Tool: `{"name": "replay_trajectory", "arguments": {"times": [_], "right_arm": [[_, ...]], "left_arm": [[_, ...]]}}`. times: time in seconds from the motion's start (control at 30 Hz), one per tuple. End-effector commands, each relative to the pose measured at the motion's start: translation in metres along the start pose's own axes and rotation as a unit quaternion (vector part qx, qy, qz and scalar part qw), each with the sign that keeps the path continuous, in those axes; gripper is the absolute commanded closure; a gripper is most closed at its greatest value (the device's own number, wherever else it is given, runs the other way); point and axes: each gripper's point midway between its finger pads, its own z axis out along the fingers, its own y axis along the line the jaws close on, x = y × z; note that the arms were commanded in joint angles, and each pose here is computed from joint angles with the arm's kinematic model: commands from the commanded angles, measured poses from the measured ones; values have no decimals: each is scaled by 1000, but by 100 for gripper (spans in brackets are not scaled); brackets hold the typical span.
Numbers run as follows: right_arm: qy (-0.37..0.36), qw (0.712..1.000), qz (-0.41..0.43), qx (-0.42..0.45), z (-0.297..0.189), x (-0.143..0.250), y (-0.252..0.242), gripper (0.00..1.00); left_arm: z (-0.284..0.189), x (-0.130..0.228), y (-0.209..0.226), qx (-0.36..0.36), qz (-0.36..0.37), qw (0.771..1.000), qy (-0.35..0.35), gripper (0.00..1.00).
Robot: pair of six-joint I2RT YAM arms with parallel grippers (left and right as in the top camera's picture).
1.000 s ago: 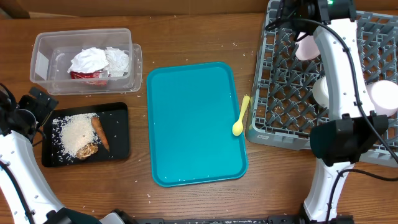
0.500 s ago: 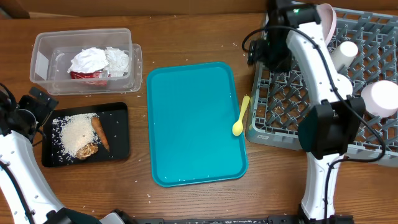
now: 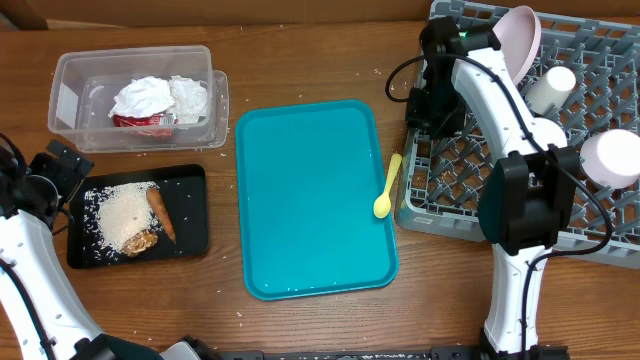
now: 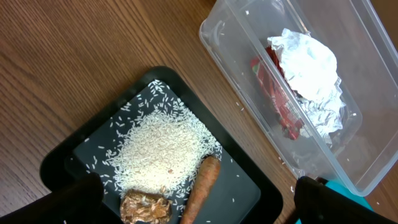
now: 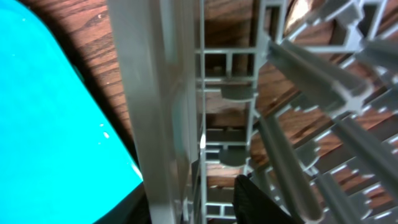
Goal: Sort waste into correct bins and load items into the dishwasher
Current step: 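Move the right gripper left over the yellow spoon on the teal tray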
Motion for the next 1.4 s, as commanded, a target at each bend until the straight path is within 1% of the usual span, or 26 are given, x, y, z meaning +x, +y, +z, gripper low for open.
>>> {"name": "replay_trajectory", "arguments": {"times": [0.0,0.23,0.33,0.5,0.63,0.73,0.77,1.03,1.07,1.17,1.37], "right_arm": [[-8,998,-20,56,0,-3,-23,69],[3,995,-79,65,-1,0,-28,70],[1,995,-76,68,-1,-2,-33,69],[-3,992,-66,109,-5,-7,-57,69],[1,993,-58,104,-5,-10,-70,70],[5,995,-50,81,-5,-11,-71,70],[10,996,-59,68,-4,-10,-69,70],[31,994,-81,62,-5,0,-68,70],[37,994,-94,48,-4,3,-63,71],[48,992,-113,25,-4,9,-52,82],[55,992,-114,23,-4,13,-51,81]], "left_arm": [[0,-3,1,-3,-5,1000,-3,0],[0,-3,1,-3,-5,1000,-3,0],[0,-3,1,-3,-5,1000,-3,0],[0,-3,1,-3,-5,1000,-3,0],[0,-3,1,-3,-5,1000,-4,0],[0,-3,1,-3,-5,1000,-3,0],[0,-3,1,-3,-5,1000,-3,0],[0,-3,1,-3,-5,1000,-3,0],[0,-3,1,-3,-5,1000,-3,0],[0,-3,1,-3,-5,1000,-4,0],[0,-3,1,-3,-5,1000,-3,0]]}}
